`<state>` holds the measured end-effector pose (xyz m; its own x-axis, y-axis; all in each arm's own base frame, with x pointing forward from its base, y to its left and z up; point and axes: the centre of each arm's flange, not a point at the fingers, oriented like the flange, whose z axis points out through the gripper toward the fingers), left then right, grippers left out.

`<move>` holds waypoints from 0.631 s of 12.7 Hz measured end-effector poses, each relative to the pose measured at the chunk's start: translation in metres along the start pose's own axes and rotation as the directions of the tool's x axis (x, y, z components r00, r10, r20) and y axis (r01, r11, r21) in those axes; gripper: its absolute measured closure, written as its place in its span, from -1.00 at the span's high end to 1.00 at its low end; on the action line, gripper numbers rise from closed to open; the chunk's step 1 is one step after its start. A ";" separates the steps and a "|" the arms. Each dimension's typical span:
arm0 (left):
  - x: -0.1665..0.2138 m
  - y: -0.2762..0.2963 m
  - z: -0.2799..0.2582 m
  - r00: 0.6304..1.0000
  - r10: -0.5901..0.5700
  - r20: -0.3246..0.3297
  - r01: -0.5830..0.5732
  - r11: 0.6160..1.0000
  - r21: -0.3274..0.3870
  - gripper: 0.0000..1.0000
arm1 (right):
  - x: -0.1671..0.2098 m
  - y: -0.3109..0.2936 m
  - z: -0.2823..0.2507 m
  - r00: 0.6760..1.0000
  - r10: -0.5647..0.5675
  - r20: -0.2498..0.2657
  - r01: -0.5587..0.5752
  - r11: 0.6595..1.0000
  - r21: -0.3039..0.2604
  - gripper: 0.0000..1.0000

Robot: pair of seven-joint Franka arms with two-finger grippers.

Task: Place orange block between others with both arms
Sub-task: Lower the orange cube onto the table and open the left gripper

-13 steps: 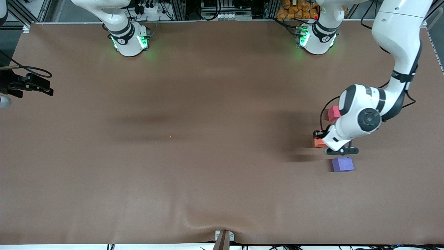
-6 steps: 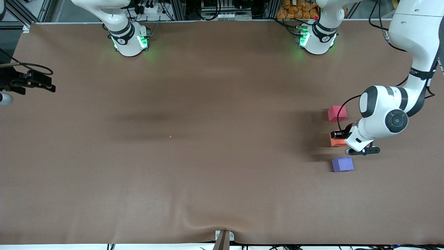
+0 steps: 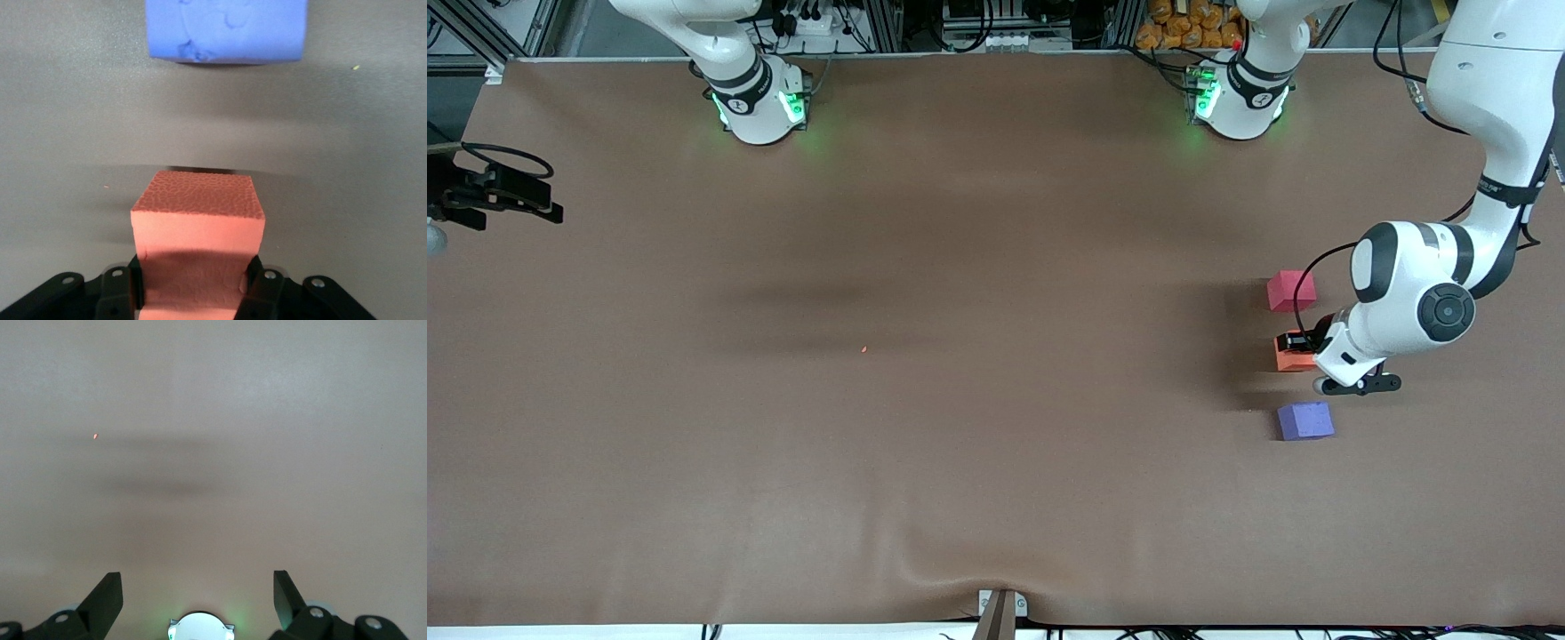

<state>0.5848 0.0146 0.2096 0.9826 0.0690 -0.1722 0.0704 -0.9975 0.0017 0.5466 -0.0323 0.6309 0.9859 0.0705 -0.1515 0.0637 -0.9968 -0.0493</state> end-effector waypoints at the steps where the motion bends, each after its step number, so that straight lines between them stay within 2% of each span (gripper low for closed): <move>1: 0.000 -0.002 0.004 1.000 -0.003 0.002 0.003 1.000 -0.003 0.07 | 0.000 0.000 0.000 1.000 -0.001 -0.001 0.001 1.000 0.000 1.00; 8: 0.001 -0.002 0.010 1.000 -0.003 0.003 0.003 1.000 -0.008 0.07 | 0.000 -0.003 -0.001 1.000 -0.007 -0.003 0.007 1.000 -0.001 1.00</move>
<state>0.5842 0.0165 0.1995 0.9820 0.0716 -0.1747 0.0742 -0.9972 0.0088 0.5469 -0.0290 0.6325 0.9860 0.0769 -0.1481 0.0703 -0.9963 -0.0489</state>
